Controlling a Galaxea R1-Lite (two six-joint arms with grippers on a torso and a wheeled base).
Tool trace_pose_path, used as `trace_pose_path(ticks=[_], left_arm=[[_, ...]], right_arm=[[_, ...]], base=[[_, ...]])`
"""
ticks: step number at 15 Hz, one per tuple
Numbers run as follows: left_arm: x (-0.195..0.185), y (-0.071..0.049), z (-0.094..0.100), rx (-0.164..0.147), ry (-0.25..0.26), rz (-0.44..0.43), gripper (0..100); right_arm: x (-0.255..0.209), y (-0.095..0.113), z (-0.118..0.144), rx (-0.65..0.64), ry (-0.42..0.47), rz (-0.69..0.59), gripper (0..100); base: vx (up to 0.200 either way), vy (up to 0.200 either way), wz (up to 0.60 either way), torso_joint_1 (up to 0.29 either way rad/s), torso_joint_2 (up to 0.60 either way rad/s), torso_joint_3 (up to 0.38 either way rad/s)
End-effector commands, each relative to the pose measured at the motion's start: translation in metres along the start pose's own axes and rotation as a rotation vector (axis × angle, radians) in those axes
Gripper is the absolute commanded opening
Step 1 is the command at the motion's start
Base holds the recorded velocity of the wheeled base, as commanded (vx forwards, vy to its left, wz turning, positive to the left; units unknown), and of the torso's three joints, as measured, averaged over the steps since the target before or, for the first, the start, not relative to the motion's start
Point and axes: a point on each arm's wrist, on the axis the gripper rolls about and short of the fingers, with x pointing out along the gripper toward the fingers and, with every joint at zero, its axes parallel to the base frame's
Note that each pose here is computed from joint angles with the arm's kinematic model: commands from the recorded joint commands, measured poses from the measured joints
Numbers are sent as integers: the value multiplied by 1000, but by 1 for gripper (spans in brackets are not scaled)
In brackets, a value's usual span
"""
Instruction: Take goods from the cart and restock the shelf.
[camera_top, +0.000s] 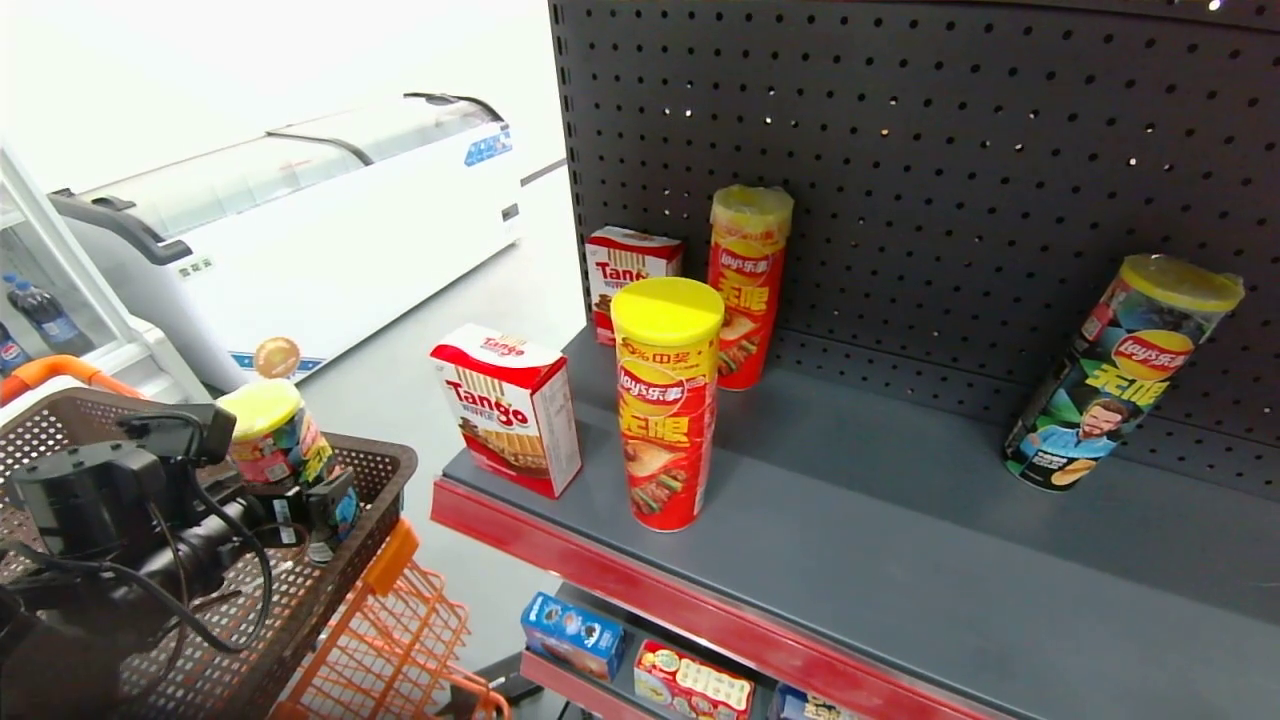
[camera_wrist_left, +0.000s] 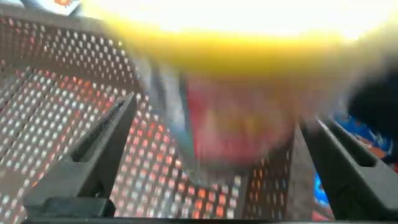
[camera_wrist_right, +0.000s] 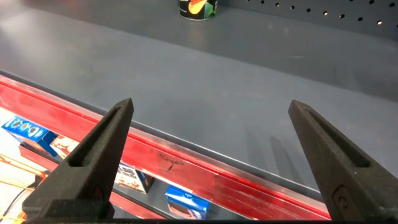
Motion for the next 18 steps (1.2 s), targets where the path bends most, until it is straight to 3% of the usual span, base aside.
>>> trace_pose_path(ticks=[1,3,4,8,11,13,15,16,18], left_arm=[[17,1,-4,1,-4,-1,100],[23,1,-5,1,-9,-1,100],[25,1,-4,2,-10,-2,0],[28,2,-3,2,-6,18,0],[28,-1,3,11,-33,5,0],[12,-7,27,32,-103,-30,0],[8,-10,31,36,-105,-46,0],[-22,-14,50,66,-106,-91,0],[-43,-14,79,85,-213,-104,0]], right_arm=[[0,0,0,-1,1,0,100],[0,0,0,-1,1,1,100],[0,0,0,-1,1,0,100],[0,0,0,-1,1,1,100],[0,0,0,-1,1,1,100],[0,0,0,-1,1,1,100],[0,0,0,-1,1,1,100],[0,0,0,-1,1,1,100],[0,0,0,-1,1,1,100]], base=[[0,0,0,0,0,0],[0,0,0,0,0,0],[0,0,0,0,0,0],[0,0,0,0,0,0],[0,0,0,0,0,0],[0,0,0,0,0,0],[0,0,0,0,0,0],[0,0,0,0,0,0],[0,0,0,0,0,0]])
